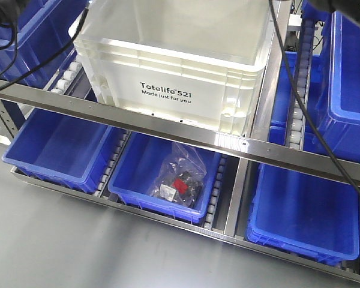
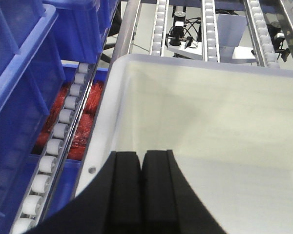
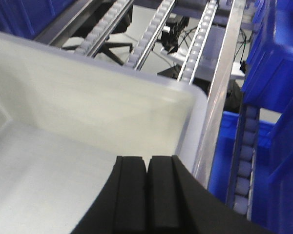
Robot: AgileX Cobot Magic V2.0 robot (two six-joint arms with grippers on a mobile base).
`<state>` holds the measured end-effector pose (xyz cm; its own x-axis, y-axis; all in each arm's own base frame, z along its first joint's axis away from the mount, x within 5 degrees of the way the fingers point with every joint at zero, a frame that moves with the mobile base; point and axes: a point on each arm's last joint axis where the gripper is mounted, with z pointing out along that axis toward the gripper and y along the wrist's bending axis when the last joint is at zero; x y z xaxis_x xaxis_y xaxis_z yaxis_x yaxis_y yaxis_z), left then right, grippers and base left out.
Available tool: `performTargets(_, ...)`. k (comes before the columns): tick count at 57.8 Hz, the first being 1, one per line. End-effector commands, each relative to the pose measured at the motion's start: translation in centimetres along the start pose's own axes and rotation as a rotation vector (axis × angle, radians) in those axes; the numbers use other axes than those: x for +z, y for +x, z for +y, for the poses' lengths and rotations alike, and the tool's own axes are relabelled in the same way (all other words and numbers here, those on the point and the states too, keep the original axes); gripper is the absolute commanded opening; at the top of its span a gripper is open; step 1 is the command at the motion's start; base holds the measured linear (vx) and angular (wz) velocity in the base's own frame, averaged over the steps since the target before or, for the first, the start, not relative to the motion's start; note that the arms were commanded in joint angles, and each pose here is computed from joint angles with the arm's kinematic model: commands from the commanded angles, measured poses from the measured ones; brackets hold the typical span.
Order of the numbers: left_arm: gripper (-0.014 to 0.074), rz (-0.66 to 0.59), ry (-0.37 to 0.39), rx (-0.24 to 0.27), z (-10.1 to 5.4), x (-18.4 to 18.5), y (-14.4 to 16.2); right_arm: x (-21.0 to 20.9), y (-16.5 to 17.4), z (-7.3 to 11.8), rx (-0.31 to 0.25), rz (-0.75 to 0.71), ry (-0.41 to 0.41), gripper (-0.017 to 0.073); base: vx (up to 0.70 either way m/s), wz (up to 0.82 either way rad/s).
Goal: Place moving items into box and shelve
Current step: 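Open both grippers and release the crate rims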
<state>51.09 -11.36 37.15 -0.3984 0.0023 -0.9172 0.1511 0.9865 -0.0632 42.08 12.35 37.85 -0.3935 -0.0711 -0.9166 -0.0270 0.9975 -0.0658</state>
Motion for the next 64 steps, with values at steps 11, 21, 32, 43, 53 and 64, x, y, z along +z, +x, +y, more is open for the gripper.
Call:
performTargets(11, -0.0008, -0.166, 0.037, -0.039, -0.5, -5.2, -4.7, -3.1, -3.3, -1.0, -0.031, -0.146, 0.0, -0.0008, 0.0, 0.0)
performTargets(21, -0.0008, -0.153, 0.034, -0.039, -0.5, -5.2, -4.6, -2.9, -3.1, -0.9, -0.033, -0.137, 0.002, -0.0008, 0.0, 0.0)
performTargets(32, -0.0008, -0.153, 0.034, -0.039, -0.5, -5.2, -4.6, -2.9, -3.1, -1.0, -0.033, -0.136, 0.002, -0.0008, 0.0, 0.0)
performTargets(43, -0.0008, -0.146, 0.032, -0.037, -0.4, -5.1, -4.5, -2.9, -3.1, -1.0, -0.033, -0.134, 0.004, -0.0008, 0.0, 0.0)
performTargets(53, -0.0008, -0.083, 0.036, -0.03, -0.9, -5.6, -3.6, -2.9, -3.1, -1.0, -0.033, -0.134, 0.004, -0.0008, 0.0, 0.0)
performTargets(64, -0.0008, -0.185, 0.07, -0.022, -1.0, -7.4, -0.3, -2.9, -3.1, -1.0, -0.033, -0.134, 0.004, -0.0008, 0.0, 0.0)
